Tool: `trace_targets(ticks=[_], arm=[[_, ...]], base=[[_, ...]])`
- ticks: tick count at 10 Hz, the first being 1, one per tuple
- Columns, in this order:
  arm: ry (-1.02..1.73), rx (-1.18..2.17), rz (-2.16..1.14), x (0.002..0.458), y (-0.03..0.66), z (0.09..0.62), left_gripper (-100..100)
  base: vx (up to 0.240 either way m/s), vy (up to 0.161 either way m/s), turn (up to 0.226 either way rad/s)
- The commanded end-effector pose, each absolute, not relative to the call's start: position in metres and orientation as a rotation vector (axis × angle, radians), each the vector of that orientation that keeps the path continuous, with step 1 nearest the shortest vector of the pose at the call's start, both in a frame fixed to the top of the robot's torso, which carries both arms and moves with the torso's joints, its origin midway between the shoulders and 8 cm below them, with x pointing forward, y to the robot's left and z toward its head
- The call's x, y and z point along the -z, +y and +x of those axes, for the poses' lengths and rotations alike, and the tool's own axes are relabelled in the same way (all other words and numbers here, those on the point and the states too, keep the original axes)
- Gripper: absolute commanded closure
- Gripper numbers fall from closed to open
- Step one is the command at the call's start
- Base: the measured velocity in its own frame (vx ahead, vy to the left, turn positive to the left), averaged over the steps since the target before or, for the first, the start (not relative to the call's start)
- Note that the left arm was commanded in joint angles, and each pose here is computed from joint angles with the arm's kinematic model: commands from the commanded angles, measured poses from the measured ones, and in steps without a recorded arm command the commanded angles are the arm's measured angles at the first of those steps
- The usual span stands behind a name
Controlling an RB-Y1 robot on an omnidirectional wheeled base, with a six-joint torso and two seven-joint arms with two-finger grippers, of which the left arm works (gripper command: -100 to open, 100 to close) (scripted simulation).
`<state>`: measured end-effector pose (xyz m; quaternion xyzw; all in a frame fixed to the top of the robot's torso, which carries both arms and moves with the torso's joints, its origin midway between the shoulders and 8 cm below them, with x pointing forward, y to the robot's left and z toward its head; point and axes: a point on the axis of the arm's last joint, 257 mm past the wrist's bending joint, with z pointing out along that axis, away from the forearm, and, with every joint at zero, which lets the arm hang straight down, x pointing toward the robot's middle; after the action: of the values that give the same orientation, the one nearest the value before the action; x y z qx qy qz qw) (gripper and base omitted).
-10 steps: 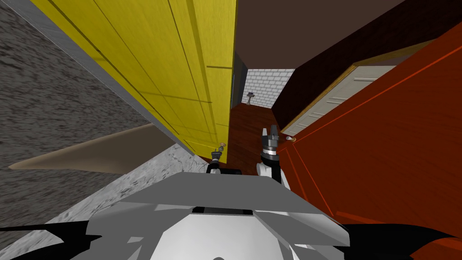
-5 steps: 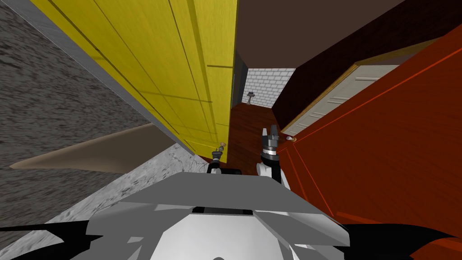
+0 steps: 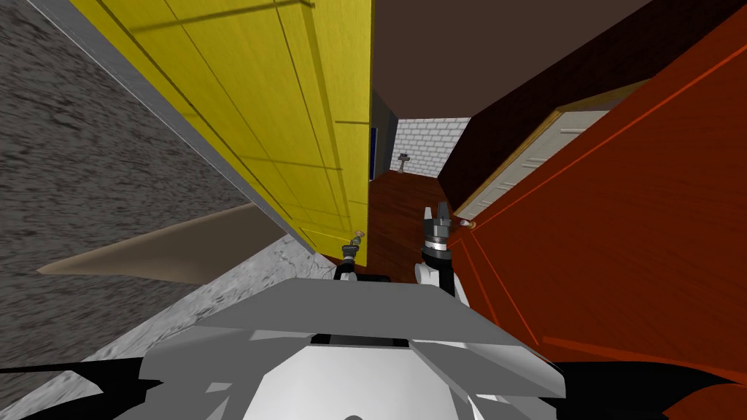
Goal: Push the door open
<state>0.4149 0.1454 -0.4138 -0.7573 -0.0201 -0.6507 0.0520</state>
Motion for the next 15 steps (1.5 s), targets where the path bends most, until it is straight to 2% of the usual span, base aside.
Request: trace_targets(ticks=[1, 3, 4, 8, 15], arm=[[-0.058, 1.994, -2.304, 0.410, 0.139, 0.417, 100], [-0.058, 1.994, -2.304, 0.410, 0.139, 0.417, 100], [-0.034, 2.005, -2.285, 0.412, 0.150, 0.411, -100], [0.005, 2.072, -2.257, 0.406, 0.151, 0.403, -100], [0.031, 2.190, -2.238, 0.396, 0.139, 0.389, -100]], base=[[-0.009, 0.001, 0.005], [0.000, 0.000, 0.000], [-0.057, 0.037, -0.132], [-0.118, 0.076, -0.109], [-0.090, 0.033, -0.096]])
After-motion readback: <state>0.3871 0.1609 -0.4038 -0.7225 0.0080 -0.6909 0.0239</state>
